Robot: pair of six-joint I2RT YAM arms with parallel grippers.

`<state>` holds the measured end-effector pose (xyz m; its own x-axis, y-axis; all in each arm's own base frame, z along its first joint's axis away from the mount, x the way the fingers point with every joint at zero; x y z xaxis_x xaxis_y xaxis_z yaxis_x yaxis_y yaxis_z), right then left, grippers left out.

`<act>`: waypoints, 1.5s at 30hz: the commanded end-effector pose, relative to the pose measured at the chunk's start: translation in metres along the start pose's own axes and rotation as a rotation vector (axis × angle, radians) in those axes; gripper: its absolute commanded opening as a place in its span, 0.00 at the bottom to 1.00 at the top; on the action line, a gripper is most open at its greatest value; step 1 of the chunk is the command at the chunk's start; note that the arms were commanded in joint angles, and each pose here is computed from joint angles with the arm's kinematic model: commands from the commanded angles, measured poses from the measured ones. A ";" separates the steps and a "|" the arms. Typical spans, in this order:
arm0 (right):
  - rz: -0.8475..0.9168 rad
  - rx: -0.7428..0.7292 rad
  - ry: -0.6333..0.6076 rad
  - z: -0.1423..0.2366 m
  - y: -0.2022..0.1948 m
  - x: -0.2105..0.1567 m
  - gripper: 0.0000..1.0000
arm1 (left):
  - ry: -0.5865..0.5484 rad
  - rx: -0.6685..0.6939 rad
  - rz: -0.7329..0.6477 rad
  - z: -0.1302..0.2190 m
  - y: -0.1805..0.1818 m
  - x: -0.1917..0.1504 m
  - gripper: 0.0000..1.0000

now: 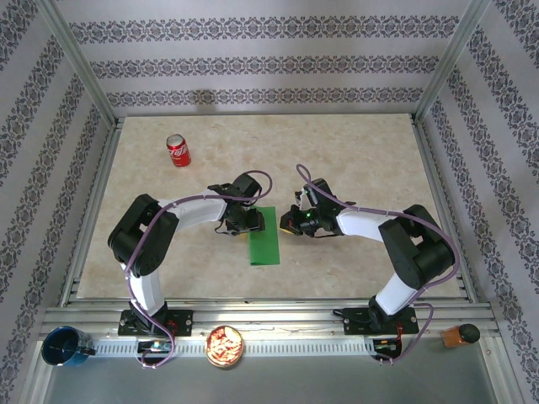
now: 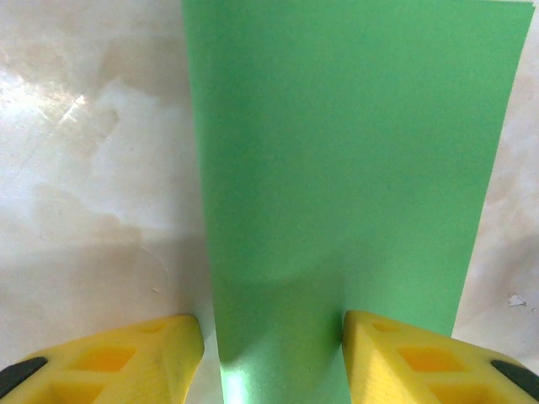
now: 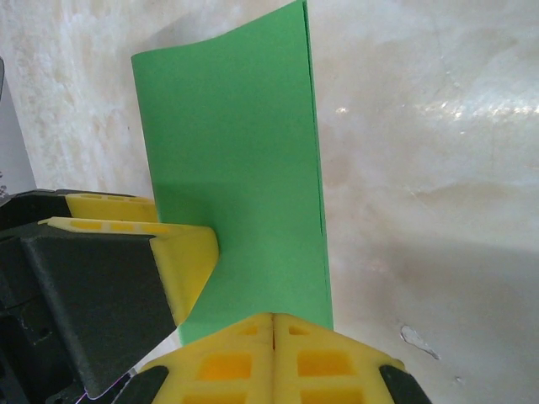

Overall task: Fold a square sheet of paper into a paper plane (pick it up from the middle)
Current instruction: Hold the square sheet of paper at the center of the table.

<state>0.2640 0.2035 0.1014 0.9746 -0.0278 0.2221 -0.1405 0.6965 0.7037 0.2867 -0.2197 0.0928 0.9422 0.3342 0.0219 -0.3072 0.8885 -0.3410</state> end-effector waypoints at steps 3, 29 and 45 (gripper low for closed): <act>0.015 -0.006 -0.005 0.000 0.002 -0.002 0.00 | 0.031 0.076 0.013 -0.041 0.019 -0.005 0.53; 0.057 0.012 0.006 -0.002 0.011 0.001 0.00 | 0.041 0.083 0.015 -0.043 0.019 -0.004 0.53; 0.062 -0.017 0.054 -0.031 0.015 -0.004 0.00 | 0.040 0.079 0.019 -0.043 0.018 -0.004 0.52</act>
<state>0.2586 0.2288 0.0869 0.9777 0.0442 0.2052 -0.1750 0.7114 0.6807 0.2880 -0.2210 0.0922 0.9369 0.3496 0.0090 -0.3263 0.8831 -0.3370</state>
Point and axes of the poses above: each hand's point on the last joint's axis, 136 mm out from that joint toward the fingers, its own z axis back along the fingers, its own y axis along the line the jaws close on, x = y × z, the point moved 8 cm from there along z, back along the fingers, and after that the axes turned 13 degrees about z, right-handed, at the moved point
